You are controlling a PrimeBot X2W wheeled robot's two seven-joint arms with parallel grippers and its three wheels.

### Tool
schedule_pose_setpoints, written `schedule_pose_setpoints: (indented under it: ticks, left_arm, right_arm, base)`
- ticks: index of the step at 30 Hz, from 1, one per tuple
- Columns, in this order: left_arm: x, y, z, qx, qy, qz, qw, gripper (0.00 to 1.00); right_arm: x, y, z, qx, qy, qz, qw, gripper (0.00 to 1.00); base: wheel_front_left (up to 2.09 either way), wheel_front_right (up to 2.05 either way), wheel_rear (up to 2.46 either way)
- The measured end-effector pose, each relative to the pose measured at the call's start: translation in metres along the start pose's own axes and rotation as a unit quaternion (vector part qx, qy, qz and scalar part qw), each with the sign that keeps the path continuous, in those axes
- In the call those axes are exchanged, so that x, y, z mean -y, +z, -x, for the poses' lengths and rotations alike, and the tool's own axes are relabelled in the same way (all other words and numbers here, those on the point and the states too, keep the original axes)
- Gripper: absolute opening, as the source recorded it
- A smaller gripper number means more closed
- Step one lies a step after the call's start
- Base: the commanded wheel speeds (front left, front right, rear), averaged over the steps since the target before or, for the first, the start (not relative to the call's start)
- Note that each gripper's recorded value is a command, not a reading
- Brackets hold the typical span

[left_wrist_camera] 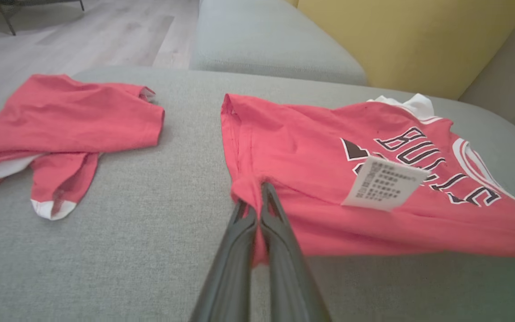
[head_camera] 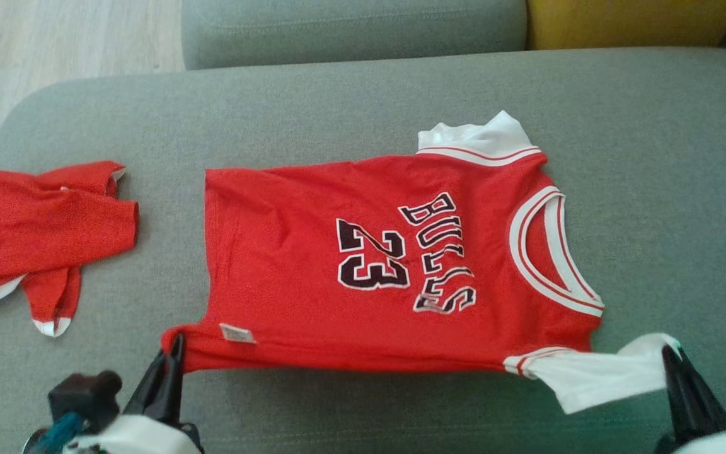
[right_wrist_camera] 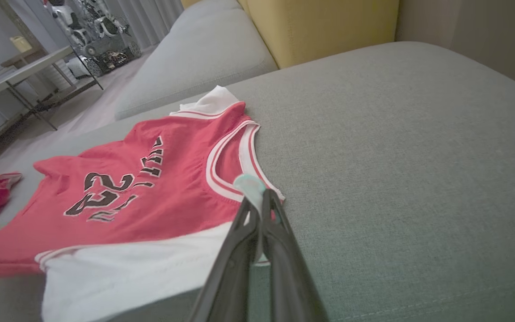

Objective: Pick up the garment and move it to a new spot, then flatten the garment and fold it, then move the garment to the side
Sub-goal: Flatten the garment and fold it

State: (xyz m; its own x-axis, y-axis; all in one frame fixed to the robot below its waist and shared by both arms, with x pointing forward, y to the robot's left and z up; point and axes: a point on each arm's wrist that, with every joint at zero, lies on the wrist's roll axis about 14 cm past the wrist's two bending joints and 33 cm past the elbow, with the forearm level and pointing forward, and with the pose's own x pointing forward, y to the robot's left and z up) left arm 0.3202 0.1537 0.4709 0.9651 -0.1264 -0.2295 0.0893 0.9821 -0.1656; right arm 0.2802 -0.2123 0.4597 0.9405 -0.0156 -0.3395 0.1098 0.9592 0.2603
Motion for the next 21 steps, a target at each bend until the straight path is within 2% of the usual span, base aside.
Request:
schedule_pose_setpoints:
  ticks: [10, 20, 21]
  left_arm:
    - [0.005, -0.019, -0.06, -0.073, -0.053, 0.007, 0.996, 0.0]
    - [-0.002, -0.055, -0.091, -0.137, -0.054, 0.029, 0.989, 0.0]
    - [-0.002, -0.056, -0.093, -0.135, -0.055, 0.032, 0.989, 0.13]
  right_arm:
    - [-0.028, 0.007, -0.083, -0.024, 0.034, 0.036, 0.999, 0.0]
    - [-0.042, -0.017, -0.139, -0.064, 0.059, 0.056, 0.995, 0.0]
    - [-0.044, -0.018, -0.142, -0.063, 0.061, 0.057, 0.995, 0.17]
  base:
    - [0.0, 0.0, 0.0]
    - [0.0, 0.0, 0.0]
    - [0.0, 0.0, 0.0]
